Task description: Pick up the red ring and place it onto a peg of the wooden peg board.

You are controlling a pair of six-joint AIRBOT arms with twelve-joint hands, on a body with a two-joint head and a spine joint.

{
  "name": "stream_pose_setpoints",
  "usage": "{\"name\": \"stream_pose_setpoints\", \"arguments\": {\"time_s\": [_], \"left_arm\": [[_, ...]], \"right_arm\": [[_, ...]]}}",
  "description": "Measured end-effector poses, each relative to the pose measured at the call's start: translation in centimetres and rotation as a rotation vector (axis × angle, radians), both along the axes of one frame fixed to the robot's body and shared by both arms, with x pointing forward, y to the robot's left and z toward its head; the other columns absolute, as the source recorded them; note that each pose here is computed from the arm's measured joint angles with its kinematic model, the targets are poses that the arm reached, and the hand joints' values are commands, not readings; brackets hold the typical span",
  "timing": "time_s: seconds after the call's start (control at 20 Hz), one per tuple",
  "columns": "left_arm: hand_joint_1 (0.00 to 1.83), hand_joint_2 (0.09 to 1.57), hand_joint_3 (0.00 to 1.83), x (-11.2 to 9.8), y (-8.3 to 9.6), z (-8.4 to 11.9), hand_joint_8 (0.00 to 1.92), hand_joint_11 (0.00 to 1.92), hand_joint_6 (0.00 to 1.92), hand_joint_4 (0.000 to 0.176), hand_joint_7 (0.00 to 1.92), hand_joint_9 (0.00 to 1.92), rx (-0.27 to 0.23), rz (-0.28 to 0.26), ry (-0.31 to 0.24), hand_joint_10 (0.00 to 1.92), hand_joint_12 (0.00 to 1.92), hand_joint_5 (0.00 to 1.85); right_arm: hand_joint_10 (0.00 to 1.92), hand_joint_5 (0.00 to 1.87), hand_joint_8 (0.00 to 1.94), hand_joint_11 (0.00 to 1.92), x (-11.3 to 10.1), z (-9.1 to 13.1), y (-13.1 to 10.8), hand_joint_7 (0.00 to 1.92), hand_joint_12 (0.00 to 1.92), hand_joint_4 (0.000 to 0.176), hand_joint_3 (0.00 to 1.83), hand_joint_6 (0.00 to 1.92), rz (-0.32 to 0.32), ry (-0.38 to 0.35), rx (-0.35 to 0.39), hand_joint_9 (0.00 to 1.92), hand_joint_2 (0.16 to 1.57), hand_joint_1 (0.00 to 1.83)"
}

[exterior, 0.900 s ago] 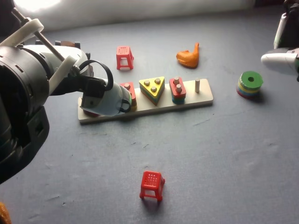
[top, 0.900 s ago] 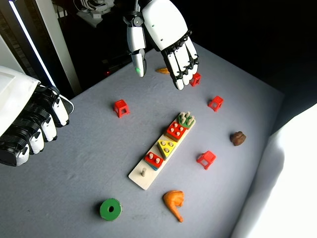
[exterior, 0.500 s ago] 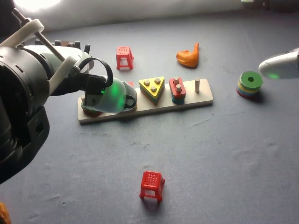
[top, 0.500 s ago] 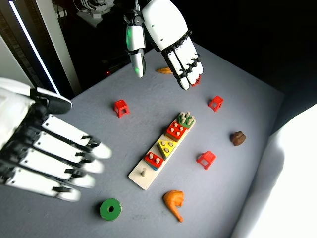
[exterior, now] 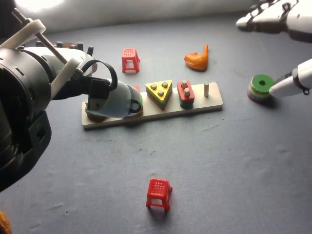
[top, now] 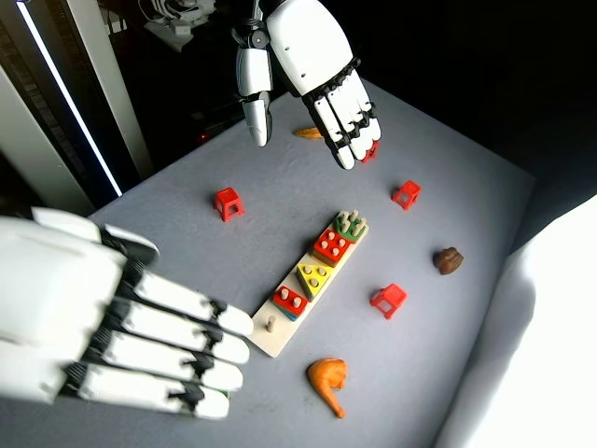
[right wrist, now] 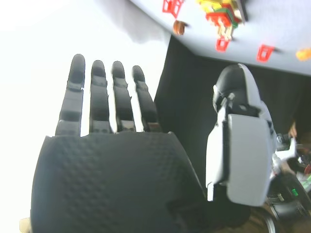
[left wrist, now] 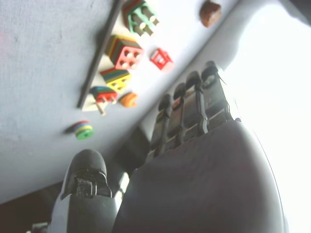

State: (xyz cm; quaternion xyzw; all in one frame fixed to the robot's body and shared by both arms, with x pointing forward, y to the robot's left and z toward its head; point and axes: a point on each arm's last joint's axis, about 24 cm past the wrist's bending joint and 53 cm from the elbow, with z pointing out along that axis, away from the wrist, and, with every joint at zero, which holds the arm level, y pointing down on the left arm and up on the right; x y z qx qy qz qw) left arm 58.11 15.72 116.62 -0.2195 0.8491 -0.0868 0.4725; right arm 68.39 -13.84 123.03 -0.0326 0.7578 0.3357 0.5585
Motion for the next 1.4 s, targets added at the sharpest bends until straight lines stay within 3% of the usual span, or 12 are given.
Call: {"name": "stream_pose_setpoints", "arguments": {"time_s": [0.05,0.2,0.4,0.5,0.65,0.8,0.85,1.1,1.25,1.3,1.4], "left_arm": [[0.00,1.20,0.01,0.0,0.0,0.0,0.00,0.00,0.00,0.000,0.00,0.00,0.000,0.001,0.000,0.00,0.00,0.00],[0.00,1.21,0.02,0.0,-0.1,0.0,0.00,0.00,0.00,0.000,0.00,0.00,-0.003,-0.001,0.000,0.00,0.00,0.00],[0.00,1.21,0.01,0.0,0.0,0.0,0.00,0.00,0.00,0.000,0.00,0.00,-0.004,0.004,0.000,0.00,0.00,0.00],[0.00,1.21,0.01,0.0,0.0,0.0,0.00,0.01,0.00,0.000,0.00,0.00,-0.006,0.002,-0.001,0.00,0.01,0.01],[0.00,1.22,0.01,0.0,0.0,0.0,0.00,0.00,0.00,0.000,0.00,0.00,-0.005,0.005,-0.001,0.00,0.00,0.01],[0.00,1.22,0.01,0.0,0.0,0.0,0.01,0.03,0.01,0.000,0.01,0.01,-0.006,0.004,-0.001,0.01,0.01,0.03],[0.00,1.21,0.00,0.0,0.0,0.0,0.01,0.03,0.01,0.000,0.02,0.02,-0.007,0.004,-0.001,0.01,0.02,0.02],[0.00,1.22,0.00,0.0,0.0,0.0,0.00,0.02,0.01,0.000,0.01,0.02,-0.007,0.004,-0.001,0.01,0.02,0.03],[0.00,1.22,0.00,0.0,0.0,0.0,0.00,0.01,0.00,0.000,0.01,0.01,-0.007,0.004,-0.001,0.00,0.00,0.01],[0.00,1.22,0.00,0.0,0.0,0.0,0.01,0.05,0.01,0.000,0.04,0.04,-0.006,0.005,-0.001,0.02,0.02,0.04],[0.00,1.22,0.00,0.0,0.0,0.1,0.01,0.05,0.01,0.000,0.03,0.04,-0.006,0.005,-0.002,0.01,0.03,0.03]], "right_arm": [[0.00,0.00,0.00,0.00,0.4,-0.2,0.1,0.00,0.09,0.000,0.00,0.00,-0.001,0.009,0.002,0.00,0.93,1.25],[0.00,0.01,0.00,0.00,1.9,-0.7,-0.1,0.00,0.24,0.000,0.00,0.00,-0.022,0.020,0.012,0.00,0.92,1.35],[0.00,0.02,0.00,0.00,3.1,-3.8,-0.4,0.00,0.30,0.000,0.00,0.00,-0.039,0.092,-0.014,0.00,0.94,1.36],[0.00,0.00,0.00,0.00,3.5,-5.3,-0.4,0.00,0.23,0.000,0.01,0.00,-0.044,0.134,-0.020,0.00,0.97,1.32],[0.00,0.01,0.00,0.00,3.9,-7.1,-0.2,0.00,0.34,0.000,0.00,0.00,-0.046,0.174,-0.037,0.00,0.96,1.31],[0.00,0.01,0.00,0.00,4.8,-7.9,-0.6,0.00,0.34,0.000,0.00,0.00,-0.071,0.206,-0.018,0.00,0.97,1.31],[0.00,0.04,0.00,0.00,5.0,-8.5,-0.9,0.00,0.51,0.000,0.01,0.01,-0.078,0.214,-0.024,0.00,0.98,1.33],[0.01,0.10,0.01,0.00,5.2,-10.8,-1.2,0.03,0.47,0.000,0.00,0.01,-0.088,0.257,-0.054,0.03,0.99,1.34],[0.02,0.14,0.01,0.00,5.1,-11.6,-1.0,0.08,0.58,0.000,0.01,0.01,-0.085,0.263,-0.063,0.07,1.02,1.33],[0.03,0.17,0.01,0.00,5.2,-11.7,-0.9,0.13,0.73,0.000,0.00,0.02,-0.084,0.265,-0.064,0.13,0.99,1.35],[0.02,0.17,0.01,0.00,5.5,-11.7,-0.8,0.12,0.71,0.000,0.00,0.01,-0.087,0.258,-0.060,0.13,1.01,1.34]]}}
